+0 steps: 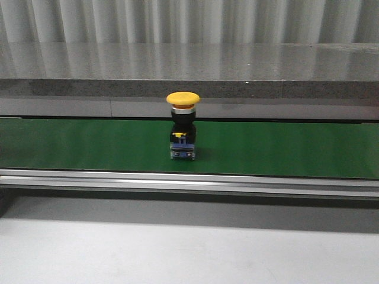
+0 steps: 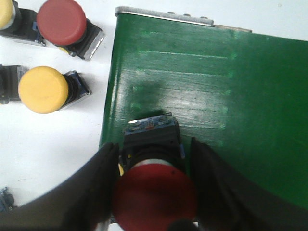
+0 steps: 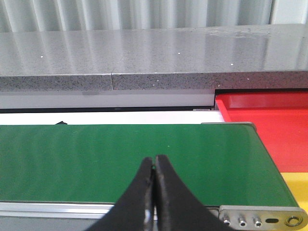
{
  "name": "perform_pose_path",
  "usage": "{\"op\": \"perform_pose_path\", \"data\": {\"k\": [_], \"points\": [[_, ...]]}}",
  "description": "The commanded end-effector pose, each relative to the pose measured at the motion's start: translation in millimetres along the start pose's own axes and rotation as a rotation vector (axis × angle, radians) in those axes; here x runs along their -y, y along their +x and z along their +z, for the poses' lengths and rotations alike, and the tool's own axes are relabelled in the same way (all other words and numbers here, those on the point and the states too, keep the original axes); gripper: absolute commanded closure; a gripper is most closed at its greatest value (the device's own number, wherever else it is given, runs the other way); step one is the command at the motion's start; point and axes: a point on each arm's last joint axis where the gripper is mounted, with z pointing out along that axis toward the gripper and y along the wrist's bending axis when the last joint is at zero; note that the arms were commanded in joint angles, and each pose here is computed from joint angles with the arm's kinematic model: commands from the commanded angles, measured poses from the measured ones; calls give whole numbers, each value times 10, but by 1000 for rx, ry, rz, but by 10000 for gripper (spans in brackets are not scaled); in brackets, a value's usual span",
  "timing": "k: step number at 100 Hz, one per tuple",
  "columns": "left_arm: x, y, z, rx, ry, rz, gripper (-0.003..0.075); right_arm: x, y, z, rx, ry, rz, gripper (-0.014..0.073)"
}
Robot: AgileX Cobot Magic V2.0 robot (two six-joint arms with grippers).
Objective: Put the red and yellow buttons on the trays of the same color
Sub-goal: 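Set the red button on the green belt and open the left gripper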
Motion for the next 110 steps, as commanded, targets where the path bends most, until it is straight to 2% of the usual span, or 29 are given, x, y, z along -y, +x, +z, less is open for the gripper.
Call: {"op": "perform_pose_path", "data": {"k": [1, 13, 16, 25, 32, 41, 47, 62, 71, 75, 76, 93, 110], "points": [[33, -44, -113, 40, 15, 2, 506, -14, -139, -23, 104, -13, -15, 660], [38, -48, -53, 20, 19, 0, 443, -14, -139, -23, 104, -13, -15, 660], [42, -49, -45, 17, 23, -2, 407, -14, -139, -23, 104, -13, -15, 660], [53, -50, -47, 19, 35, -8, 233, -14, -140, -23, 105, -13, -15, 660], [53, -52, -47, 21, 35, -8, 141, -14, -140, -23, 105, -13, -15, 660], [62, -66, -71, 45, 46, -15, 136, -14, -140, -23, 105, -13, -15, 660], [99, -81, -157, 108, 66, -15, 145, -14, -141, -23, 106, -13, -15, 660], [222, 38, -435, 335, 94, 20, 211, -14, -144, -24, 110, -13, -16, 660], [304, 259, -618, 498, 123, 48, 313, -16, -156, -25, 123, -15, -16, 660], [323, 361, -664, 546, 133, 56, 368, -18, -167, -26, 135, -16, -16, 660], [329, 402, -681, 564, 137, 59, 407, -19, -174, -27, 143, -18, -16, 660], [324, 895, -805, 723, 170, 75, 744, -23, -262, -42, 168, -20, 3, 660], [242, 1355, -884, 780, 177, 70, 741, -26, -463, -99, 150, -16, 62, 660]]}}
